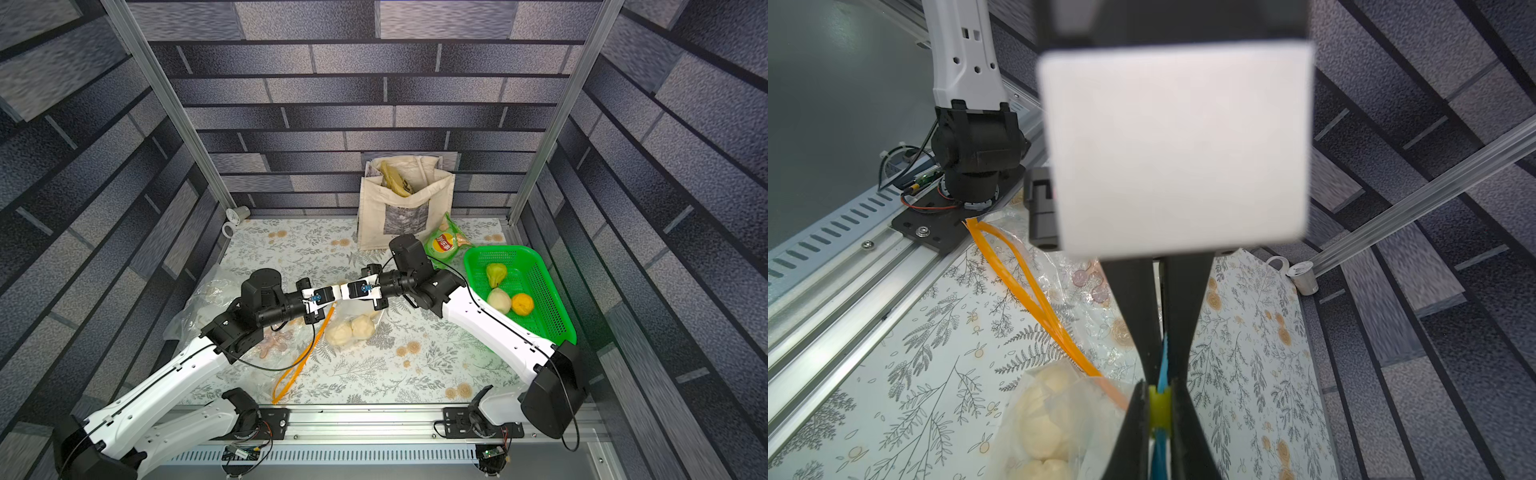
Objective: Open the zip-top bag and take out the pear
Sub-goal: Unzip the zipper on the zipper food storage bag.
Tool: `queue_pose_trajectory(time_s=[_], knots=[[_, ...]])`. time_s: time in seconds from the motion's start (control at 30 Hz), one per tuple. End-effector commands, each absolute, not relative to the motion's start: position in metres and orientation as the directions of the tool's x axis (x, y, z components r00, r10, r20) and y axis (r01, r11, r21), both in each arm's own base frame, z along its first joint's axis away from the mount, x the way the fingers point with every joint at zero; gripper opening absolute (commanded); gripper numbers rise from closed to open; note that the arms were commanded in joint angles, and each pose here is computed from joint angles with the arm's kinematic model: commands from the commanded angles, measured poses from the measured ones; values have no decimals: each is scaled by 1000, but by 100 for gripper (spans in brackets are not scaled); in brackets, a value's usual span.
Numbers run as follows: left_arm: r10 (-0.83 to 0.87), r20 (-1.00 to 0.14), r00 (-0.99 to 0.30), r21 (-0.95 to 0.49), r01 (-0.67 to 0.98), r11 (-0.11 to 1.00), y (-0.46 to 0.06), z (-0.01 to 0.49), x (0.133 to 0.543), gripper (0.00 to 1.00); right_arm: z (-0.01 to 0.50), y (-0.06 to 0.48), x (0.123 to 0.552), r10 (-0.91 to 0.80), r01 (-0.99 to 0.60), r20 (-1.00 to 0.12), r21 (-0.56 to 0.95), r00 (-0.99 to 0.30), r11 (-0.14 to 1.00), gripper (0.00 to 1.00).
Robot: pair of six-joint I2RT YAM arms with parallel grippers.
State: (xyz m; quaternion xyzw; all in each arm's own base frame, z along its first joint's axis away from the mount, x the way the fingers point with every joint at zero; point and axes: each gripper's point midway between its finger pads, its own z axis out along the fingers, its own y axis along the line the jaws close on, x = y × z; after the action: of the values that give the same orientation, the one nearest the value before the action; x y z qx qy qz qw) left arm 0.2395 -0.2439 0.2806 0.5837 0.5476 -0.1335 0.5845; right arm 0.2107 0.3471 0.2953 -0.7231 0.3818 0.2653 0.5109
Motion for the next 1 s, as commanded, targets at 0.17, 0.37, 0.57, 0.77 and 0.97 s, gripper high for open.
queue_pose_trajectory(time_s=[0.17,0.37,0.57,0.77,0.97], knots=[[513,-805,297,558,672,487,-195,315,274,0,255,276,235,-521,-865,-741,-501,424,9,3],[511,-829,225,534,586,610,-165,331,301,0,250,235,263,-642,-794,-697,-566,319,220,5],[483,-855,186,494,572,654,-166,361,332,0,283,227,307,-606,-710,-751,-575,261,406,7],[496,-846,196,526,463,714,-158,397,364,0,333,220,362,-586,-591,-777,-590,230,550,8],[520,-843,138,520,460,720,-146,364,350,0,309,198,366,-645,-554,-739,-626,196,549,11]])
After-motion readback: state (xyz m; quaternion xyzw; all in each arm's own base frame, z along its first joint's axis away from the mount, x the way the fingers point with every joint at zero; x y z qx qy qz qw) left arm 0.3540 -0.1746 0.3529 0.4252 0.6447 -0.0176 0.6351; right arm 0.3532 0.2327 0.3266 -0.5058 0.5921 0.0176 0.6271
